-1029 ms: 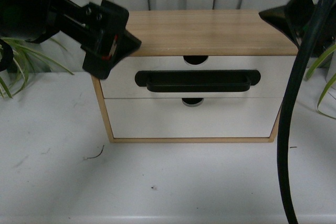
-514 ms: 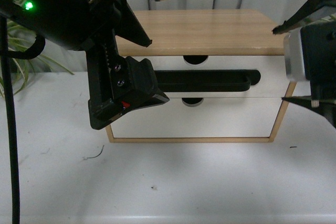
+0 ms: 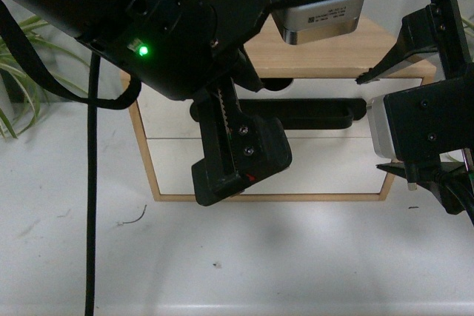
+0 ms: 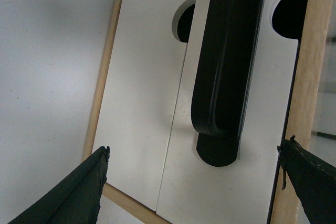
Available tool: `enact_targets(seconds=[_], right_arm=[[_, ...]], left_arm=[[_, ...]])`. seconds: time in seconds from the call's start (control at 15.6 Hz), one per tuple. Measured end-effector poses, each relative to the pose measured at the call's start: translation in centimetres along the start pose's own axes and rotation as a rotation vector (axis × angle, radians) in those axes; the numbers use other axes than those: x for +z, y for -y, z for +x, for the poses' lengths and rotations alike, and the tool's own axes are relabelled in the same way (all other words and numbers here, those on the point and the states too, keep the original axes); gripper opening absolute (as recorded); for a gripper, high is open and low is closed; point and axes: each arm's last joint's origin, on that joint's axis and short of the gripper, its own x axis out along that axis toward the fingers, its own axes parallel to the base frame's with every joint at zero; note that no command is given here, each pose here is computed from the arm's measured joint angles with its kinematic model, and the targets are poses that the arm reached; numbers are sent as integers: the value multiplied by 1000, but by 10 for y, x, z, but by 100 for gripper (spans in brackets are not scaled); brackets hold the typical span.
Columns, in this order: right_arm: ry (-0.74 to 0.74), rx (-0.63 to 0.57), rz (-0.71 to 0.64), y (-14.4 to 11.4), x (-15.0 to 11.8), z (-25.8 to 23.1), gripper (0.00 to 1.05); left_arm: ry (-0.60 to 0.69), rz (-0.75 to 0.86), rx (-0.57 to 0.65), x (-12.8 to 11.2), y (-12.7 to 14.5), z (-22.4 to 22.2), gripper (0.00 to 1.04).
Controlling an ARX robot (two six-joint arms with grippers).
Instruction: Pull drawer
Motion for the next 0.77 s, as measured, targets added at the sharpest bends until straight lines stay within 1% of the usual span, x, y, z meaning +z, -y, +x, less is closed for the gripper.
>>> enact_targets(seconds=[0.26, 0.51, 0.77], right_arm=[[17, 11, 21, 5, -1, 11, 98], [39, 60, 48, 3, 1, 25, 98], [53, 60, 49, 7, 6, 31, 98]], left_arm=[[-15, -13, -12, -9, 1, 19, 98], [-13, -35, -20, -9, -1, 26, 98], [-14, -40, -15, -12, -3, 39, 98]])
